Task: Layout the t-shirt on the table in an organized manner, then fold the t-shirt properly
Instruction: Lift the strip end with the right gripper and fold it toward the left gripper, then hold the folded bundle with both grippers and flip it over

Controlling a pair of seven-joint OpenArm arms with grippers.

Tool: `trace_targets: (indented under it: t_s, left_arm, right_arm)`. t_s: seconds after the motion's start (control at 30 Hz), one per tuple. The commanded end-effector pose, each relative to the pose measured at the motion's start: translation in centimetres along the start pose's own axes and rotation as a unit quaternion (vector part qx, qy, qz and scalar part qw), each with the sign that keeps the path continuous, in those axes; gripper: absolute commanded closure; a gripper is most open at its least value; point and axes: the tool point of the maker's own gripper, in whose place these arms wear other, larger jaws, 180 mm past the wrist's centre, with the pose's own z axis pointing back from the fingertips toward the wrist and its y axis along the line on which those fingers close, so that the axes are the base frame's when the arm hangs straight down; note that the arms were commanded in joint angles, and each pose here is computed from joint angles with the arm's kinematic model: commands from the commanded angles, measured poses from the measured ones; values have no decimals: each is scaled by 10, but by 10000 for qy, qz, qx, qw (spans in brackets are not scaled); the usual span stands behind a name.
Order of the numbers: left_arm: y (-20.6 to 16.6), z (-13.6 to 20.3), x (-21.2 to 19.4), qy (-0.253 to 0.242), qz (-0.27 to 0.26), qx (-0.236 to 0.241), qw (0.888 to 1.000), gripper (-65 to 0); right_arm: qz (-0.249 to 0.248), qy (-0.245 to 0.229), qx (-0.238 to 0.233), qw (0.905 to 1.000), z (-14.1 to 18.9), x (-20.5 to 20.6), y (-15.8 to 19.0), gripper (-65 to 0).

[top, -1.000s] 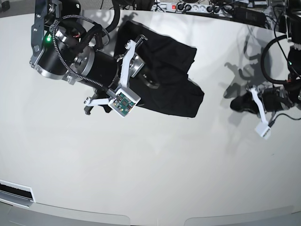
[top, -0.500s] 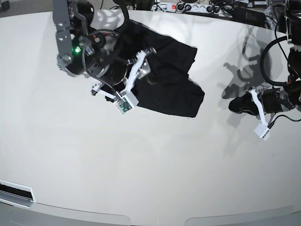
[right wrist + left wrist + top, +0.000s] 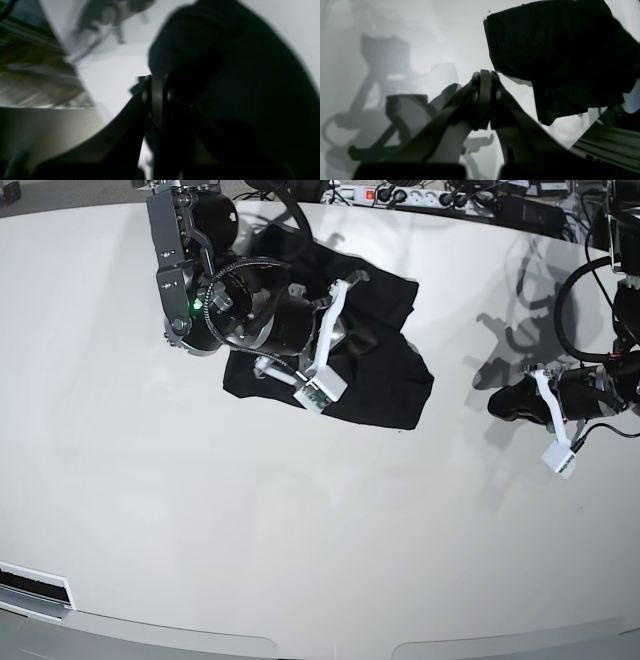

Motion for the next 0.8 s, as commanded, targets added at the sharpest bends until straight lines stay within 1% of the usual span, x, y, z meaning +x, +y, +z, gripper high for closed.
trace_targets:
  t_s: [0.0, 0.07, 0.17, 0.27, 0.37, 0.4, 0.47, 0.5, 0.53, 0.6, 0.63, 0.67, 0.77]
  left_arm:
    - [3, 9, 18, -230, -137, 25, 9996, 0]
    - [3, 9, 18, -230, -137, 25, 9996, 0]
    - [3, 9, 17, -225, -137, 28, 9996, 0]
    - [3, 9, 18, -229, -138, 27, 9996, 0]
    - [2, 9, 18, -241, -131, 16, 9996, 0]
    - [2, 9, 19, -257, -123, 2, 9996, 0]
    - [0, 9, 21, -308, -97, -43, 9995, 0]
    - [0, 9, 22, -337, -81, -69, 9994, 0]
    - [-2, 10, 23, -374, -63, -101, 9992, 0]
    - [-1, 11, 26, -400, -76, -99, 9991, 0]
    - [1, 12, 28, -406, -103, -74, 9991, 0]
    - [3, 14, 31, -416, -135, -45, 9990, 0]
    - [7, 20, 40, -382, -228, 12, 9990, 0]
  right_arm:
    - [57, -401, 223, 9989, 2, 24, 12, 0]
    - [-23, -484, 493, 9976, 3, 31, 25, 0]
    - [41, -477, 814, 9955, -1, 34, 43, 0]
    - [283, -353, 1145, 9924, -10, 33, 69, 0]
    - [581, -188, 1494, 9869, -19, 30, 98, 0]
    - [704, -107, 1533, 9856, -22, 27, 104, 0]
    - [976, 52, 1439, 9848, -28, 22, 109, 0]
    - [1096, 74, 1355, 9847, -30, 21, 109, -39]
    - [1194, 70, 1260, 9848, -32, 21, 107, -122]
    - [1339, -12, 1092, 9850, -34, 27, 101, -317]
    - [1408, -36, 1054, 9844, -33, 32, 98, -390]
    - [1459, -43, 992, 9843, -33, 37, 93, -431]
    - [1564, 14, 708, 9852, -31, 53, 75, -437]
